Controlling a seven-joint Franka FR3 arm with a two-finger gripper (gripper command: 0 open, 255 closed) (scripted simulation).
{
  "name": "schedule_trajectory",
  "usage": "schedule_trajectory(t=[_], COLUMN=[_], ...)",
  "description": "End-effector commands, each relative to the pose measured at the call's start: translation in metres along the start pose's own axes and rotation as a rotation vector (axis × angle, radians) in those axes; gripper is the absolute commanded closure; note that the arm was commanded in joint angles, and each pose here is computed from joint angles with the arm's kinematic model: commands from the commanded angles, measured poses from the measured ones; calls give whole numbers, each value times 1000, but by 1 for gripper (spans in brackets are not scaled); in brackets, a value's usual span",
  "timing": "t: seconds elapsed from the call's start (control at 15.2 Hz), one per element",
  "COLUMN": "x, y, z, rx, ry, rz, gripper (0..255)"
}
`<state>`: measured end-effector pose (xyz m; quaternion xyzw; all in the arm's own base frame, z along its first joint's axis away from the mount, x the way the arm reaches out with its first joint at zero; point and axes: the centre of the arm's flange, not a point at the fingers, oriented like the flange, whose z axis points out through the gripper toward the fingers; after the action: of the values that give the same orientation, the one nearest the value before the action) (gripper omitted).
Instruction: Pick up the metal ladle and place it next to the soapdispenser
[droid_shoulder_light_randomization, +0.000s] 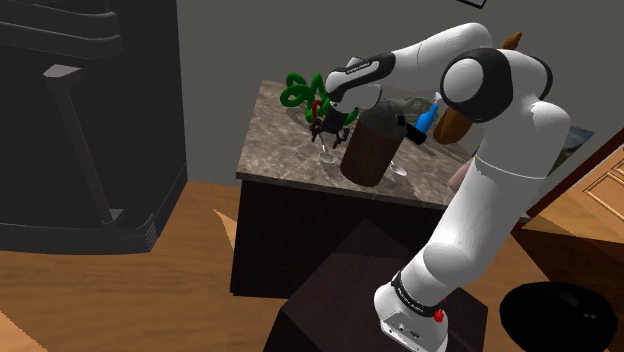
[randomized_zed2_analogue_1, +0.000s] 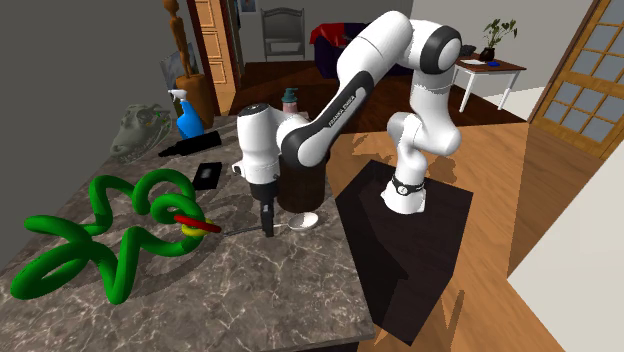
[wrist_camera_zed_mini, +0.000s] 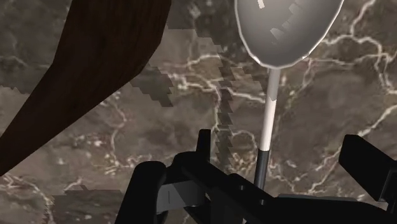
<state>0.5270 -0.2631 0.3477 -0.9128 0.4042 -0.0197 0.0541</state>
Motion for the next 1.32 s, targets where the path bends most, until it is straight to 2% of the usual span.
schedule_trajectory(t=[0.0,0.13,0.2,0.79,1.25], x=[-2,-2,-3,-2,-2], y=[3,3,2,3,-1], z=[10,10,8,10,-27], rx=[-7,-8,-8,-7,-8], ry=[-17,-17,-18,-17,-17], rz=[4,4,4,4,4], gripper=[0,0,255,255,255])
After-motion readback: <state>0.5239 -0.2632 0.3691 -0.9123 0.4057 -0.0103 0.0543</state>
